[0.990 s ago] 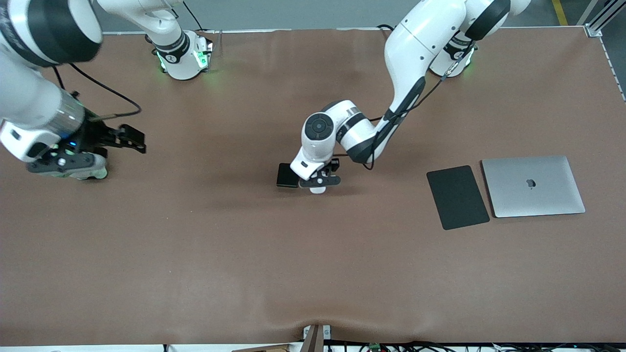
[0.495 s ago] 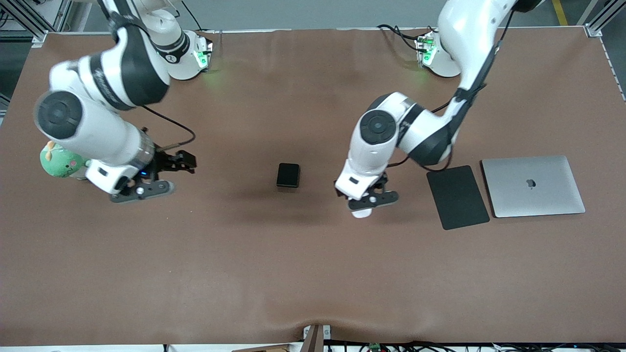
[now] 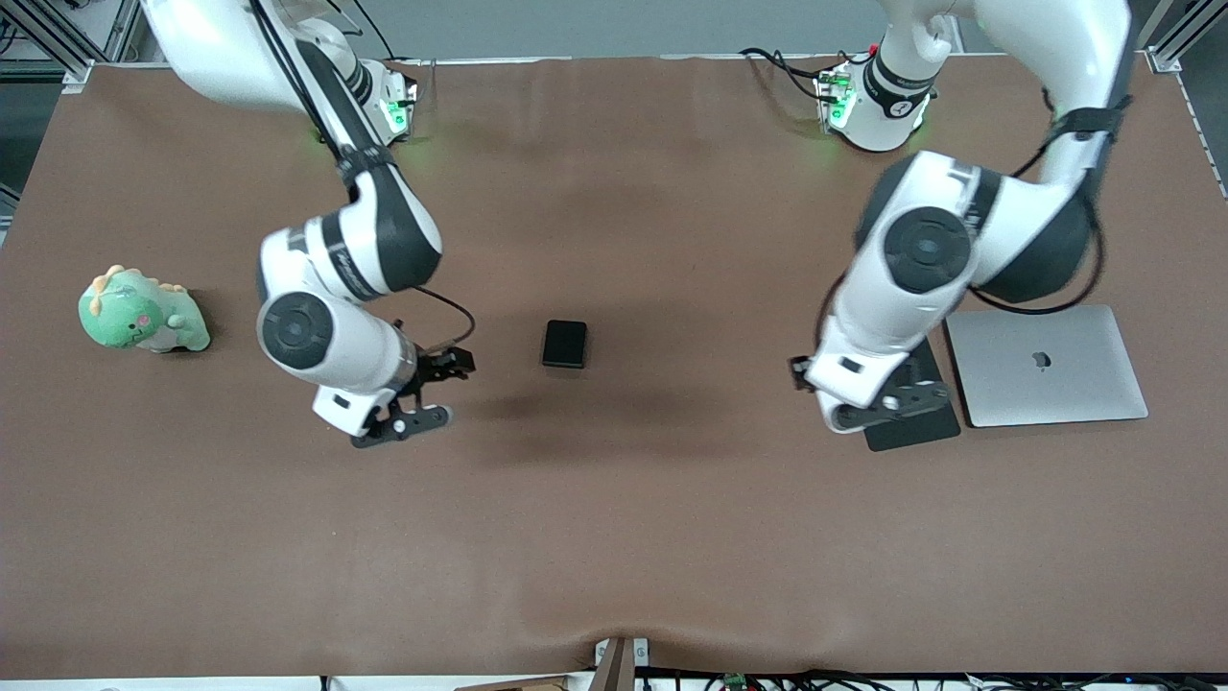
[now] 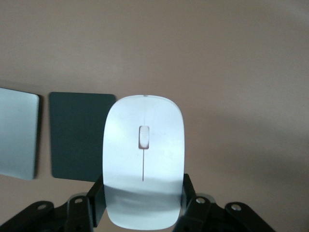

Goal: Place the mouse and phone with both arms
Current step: 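Carry the mouse to the mousepad while the right gripper reaches the phone, then lower the mouse onto the mousepad while the right gripper grasps the phone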

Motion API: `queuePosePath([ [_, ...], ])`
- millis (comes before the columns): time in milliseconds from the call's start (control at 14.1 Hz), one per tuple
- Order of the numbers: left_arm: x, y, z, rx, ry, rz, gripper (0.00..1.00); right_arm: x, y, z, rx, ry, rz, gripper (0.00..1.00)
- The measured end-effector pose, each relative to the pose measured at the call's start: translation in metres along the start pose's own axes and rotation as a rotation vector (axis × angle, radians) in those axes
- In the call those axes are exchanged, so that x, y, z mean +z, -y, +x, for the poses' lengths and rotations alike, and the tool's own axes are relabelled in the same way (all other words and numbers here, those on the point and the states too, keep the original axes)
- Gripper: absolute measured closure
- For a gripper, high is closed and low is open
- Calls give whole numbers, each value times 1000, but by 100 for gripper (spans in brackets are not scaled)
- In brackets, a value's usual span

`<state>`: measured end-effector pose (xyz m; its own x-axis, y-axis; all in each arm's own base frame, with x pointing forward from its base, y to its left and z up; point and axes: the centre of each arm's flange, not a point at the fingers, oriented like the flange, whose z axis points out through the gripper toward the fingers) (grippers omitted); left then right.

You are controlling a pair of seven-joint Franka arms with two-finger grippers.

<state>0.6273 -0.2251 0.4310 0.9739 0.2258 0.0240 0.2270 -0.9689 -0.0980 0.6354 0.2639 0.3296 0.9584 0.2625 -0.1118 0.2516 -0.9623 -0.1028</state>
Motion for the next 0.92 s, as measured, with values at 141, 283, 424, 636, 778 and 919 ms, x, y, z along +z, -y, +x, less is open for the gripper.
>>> queuePosePath([
  [141, 16, 36, 15, -22, 28, 17, 37, 20, 9, 3, -2, 20, 12, 0],
  [283, 34, 62, 23, -45, 61, 34, 37, 48, 22, 5, 42, 46, 19, 0],
  [424, 52, 86, 30, -76, 88, 44, 37, 66, 49, 10, 129, -3, 20, 0],
  [636, 98, 114, 32, -72, 97, 29, 37, 84, 109, 0, 178, -33, 5, 0],
  [778, 143, 132, 27, -69, 79, -4, 37, 90, 127, -6, 158, -38, -38, 0],
  [919, 183, 156, 25, -60, 84, -26, 37, 98, 129, -7, 173, -32, -57, 0],
])
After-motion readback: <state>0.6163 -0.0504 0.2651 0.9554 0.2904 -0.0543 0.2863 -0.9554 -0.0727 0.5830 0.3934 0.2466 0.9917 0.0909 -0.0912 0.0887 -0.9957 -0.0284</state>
